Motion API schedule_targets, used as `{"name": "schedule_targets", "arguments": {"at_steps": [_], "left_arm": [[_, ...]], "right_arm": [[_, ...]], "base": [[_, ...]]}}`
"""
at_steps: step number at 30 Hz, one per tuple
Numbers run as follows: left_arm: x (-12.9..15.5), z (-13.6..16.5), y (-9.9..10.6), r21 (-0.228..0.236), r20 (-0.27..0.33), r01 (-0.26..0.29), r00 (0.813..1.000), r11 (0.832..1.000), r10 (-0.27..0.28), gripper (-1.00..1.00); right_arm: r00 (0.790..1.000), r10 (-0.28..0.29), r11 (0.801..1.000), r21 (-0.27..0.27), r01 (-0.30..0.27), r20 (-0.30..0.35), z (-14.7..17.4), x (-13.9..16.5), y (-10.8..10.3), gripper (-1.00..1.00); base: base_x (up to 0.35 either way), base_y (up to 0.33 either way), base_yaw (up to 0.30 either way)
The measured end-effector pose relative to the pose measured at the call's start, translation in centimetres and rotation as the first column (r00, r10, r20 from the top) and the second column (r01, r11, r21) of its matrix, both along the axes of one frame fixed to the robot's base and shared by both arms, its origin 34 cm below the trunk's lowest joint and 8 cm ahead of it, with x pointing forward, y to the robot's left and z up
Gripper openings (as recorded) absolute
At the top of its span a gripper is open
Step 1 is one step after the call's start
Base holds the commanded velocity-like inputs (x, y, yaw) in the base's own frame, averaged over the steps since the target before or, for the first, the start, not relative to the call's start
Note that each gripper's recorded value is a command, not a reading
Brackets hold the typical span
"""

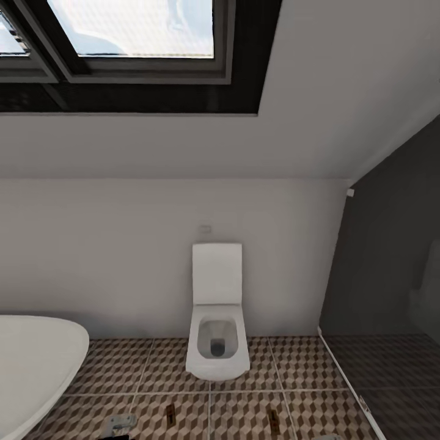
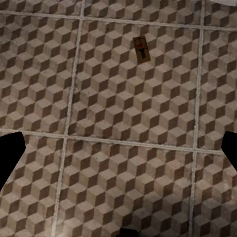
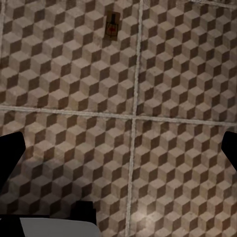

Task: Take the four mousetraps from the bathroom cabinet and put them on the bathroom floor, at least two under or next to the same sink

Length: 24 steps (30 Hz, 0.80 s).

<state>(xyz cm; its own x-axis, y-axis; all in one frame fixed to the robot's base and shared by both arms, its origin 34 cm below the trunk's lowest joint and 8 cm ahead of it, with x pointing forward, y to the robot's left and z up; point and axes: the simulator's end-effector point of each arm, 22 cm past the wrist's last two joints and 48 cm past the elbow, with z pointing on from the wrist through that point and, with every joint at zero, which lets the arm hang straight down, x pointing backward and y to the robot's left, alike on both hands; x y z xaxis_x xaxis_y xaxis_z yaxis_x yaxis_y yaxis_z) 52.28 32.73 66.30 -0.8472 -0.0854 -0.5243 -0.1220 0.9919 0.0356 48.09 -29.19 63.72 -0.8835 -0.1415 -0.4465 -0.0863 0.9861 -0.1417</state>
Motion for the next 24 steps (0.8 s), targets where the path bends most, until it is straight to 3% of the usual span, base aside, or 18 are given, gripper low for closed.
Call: {"name": "schedule_targets", "arguments": {"at_steps": [24], "left_arm": [[-1.3,-0.5,-0.1,0.000,-0.014,0.002,1.000,1.000,-0.002,1.00]], "right_arm": [[1.000,0.004,1.000,0.007,-0.004,0.004,0.2,0.0,0.3,1.00]], "base": [[0.000,0.000,0.000]]}}
